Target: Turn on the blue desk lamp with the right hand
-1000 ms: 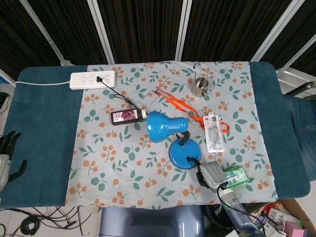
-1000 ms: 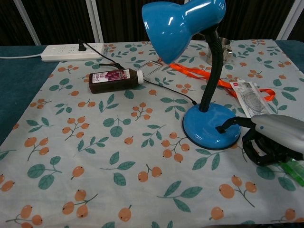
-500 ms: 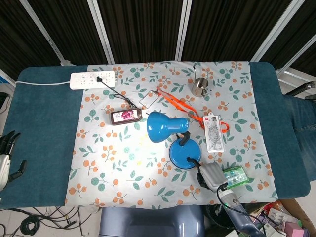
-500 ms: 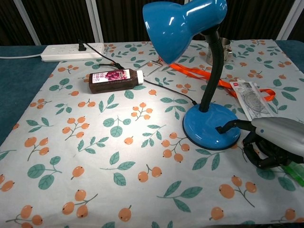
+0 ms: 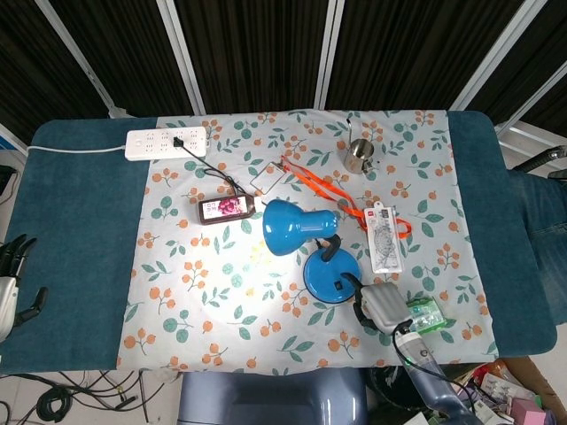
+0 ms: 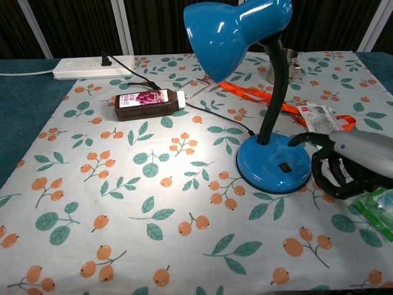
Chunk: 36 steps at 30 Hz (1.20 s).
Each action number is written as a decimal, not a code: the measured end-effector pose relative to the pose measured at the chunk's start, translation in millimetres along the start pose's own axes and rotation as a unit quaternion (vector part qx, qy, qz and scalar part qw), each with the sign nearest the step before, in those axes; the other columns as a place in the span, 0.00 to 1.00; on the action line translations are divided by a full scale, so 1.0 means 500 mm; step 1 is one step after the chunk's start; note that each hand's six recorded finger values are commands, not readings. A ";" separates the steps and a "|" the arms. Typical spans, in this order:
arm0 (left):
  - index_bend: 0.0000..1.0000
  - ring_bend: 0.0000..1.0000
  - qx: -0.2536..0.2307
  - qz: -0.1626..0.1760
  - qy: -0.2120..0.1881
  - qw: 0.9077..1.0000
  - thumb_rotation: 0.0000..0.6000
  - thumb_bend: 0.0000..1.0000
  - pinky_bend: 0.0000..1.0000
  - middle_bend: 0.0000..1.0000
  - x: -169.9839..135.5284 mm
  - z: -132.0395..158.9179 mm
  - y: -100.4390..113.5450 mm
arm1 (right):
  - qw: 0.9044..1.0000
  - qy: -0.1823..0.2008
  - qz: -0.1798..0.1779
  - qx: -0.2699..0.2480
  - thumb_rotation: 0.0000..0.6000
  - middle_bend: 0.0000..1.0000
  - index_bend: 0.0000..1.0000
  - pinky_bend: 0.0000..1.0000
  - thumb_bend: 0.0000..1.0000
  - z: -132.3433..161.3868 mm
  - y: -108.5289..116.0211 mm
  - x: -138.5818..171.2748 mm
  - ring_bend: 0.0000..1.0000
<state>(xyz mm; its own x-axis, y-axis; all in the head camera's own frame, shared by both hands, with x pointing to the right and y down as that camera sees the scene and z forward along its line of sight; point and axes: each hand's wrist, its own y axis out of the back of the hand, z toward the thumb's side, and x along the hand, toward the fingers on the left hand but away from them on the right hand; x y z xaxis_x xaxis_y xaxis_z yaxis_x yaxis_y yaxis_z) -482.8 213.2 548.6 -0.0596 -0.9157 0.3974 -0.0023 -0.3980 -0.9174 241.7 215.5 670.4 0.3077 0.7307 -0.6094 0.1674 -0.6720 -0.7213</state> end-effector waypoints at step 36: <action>0.07 0.07 0.008 0.008 -0.004 1.000 1.00 0.37 0.00 0.04 -0.004 0.005 0.004 | 0.978 -0.093 -0.161 0.100 1.00 0.08 0.05 0.16 0.15 -0.225 0.153 0.278 0.15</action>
<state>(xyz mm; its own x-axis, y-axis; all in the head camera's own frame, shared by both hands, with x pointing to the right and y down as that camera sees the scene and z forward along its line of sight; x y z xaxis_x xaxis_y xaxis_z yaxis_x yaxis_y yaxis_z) -480.4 214.2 546.2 -0.0513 -0.9221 0.3836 0.0151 -0.3848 -0.9229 402.6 252.4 567.6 0.0912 0.9221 -0.3760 0.0358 -0.3803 -0.9242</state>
